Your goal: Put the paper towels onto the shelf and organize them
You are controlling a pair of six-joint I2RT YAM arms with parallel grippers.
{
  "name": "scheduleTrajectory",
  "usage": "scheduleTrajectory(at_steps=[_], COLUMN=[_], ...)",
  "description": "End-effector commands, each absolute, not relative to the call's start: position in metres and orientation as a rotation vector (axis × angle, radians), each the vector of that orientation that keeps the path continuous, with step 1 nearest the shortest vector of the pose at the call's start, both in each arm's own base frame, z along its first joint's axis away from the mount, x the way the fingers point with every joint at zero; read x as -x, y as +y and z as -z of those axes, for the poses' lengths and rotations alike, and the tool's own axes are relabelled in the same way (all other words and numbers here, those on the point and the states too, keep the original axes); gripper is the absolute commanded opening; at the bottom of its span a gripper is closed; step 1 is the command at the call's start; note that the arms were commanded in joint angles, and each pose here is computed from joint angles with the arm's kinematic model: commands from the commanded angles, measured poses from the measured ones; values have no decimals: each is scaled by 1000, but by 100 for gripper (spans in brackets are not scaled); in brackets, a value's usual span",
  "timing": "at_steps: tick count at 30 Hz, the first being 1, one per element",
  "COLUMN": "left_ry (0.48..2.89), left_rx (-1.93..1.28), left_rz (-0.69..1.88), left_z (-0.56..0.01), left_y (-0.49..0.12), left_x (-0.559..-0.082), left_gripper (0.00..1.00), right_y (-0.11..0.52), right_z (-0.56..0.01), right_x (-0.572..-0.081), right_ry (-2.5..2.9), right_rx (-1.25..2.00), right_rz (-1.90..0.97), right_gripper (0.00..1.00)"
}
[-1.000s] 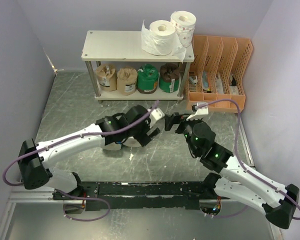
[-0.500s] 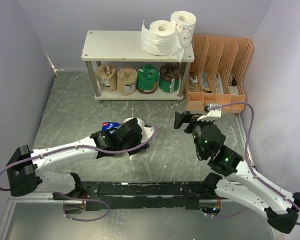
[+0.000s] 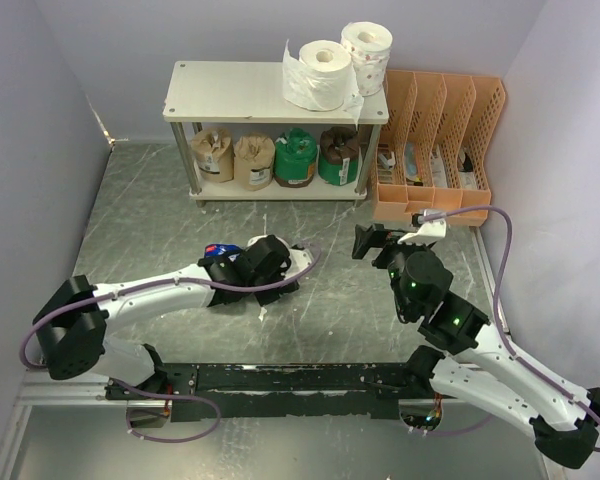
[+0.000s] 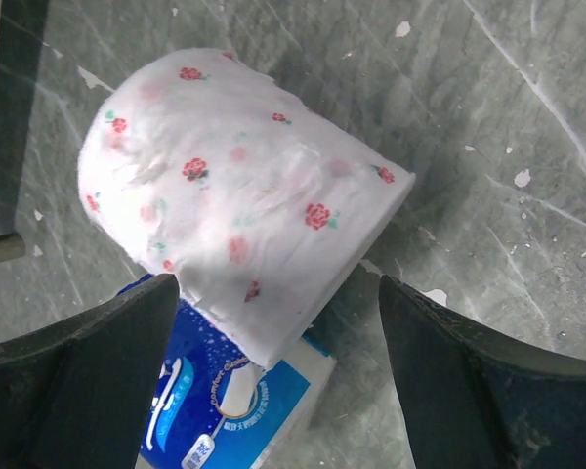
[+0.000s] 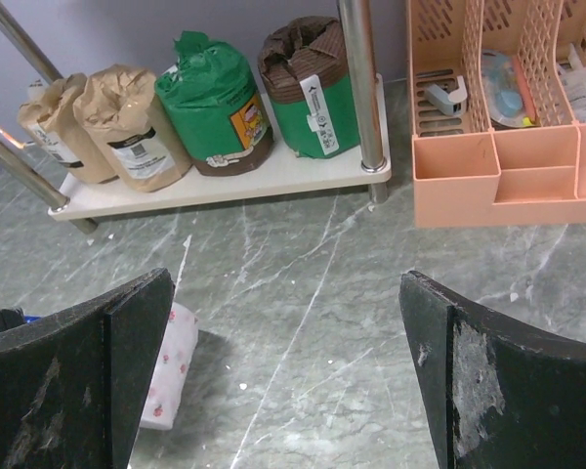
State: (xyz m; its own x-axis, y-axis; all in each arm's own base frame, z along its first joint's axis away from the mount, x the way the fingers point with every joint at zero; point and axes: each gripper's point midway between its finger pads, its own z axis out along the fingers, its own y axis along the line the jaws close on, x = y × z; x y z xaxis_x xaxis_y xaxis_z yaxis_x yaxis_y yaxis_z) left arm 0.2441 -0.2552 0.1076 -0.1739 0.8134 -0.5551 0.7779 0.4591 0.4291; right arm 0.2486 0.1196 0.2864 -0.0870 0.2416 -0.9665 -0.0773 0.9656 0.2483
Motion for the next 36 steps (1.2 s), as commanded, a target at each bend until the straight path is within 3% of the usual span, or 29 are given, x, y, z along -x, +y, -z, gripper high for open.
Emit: scheduleTrajectory(at_steps=[1, 4, 6, 8, 10, 11, 17, 25, 28, 32, 36], left_ry=[1953, 1972, 1993, 2024, 2053, 2065, 2143, 2126, 2043, 1972, 1829], left_rx=[-1338, -1348, -1332, -1302, -1247, -1234, -1210, -1023, -825, -282, 36], left_rz=[-1, -7, -31, -63, -101, -110, -29, 392, 520, 579, 740], left_z=[-108, -100, -96, -95, -97, -99, -108, -226, -276, -337, -389], left_y=[-265, -265, -265, -265, -266, -267, -281, -332, -341, -313, -286], left_x=[-243, -242, -246, -251, -257, -259, -253, -237, -242, -262, -259], left_gripper=[93, 88, 77, 55, 19, 8, 7, 7, 7, 7, 7], right_y=[114, 114, 114, 113, 113, 113, 112, 96, 92, 85, 77], right_z=[-284, -281, -281, -280, -279, -279, -284, -299, -302, -296, -294], right_x=[-247, -247, -246, -246, -246, -246, -246, -242, -240, -236, -232], right_ry=[1638, 1644, 1642, 1643, 1642, 1641, 1638, 1597, 1584, 1594, 1587], right_rx=[-134, -133, -136, -141, -140, -137, -137, -195, -208, -235, -256], right_rz=[-246, -243, -244, -244, -246, -246, -236, -221, -226, -211, -210], right_gripper=[100, 100, 100, 100, 100, 100, 100, 100, 100, 100, 100])
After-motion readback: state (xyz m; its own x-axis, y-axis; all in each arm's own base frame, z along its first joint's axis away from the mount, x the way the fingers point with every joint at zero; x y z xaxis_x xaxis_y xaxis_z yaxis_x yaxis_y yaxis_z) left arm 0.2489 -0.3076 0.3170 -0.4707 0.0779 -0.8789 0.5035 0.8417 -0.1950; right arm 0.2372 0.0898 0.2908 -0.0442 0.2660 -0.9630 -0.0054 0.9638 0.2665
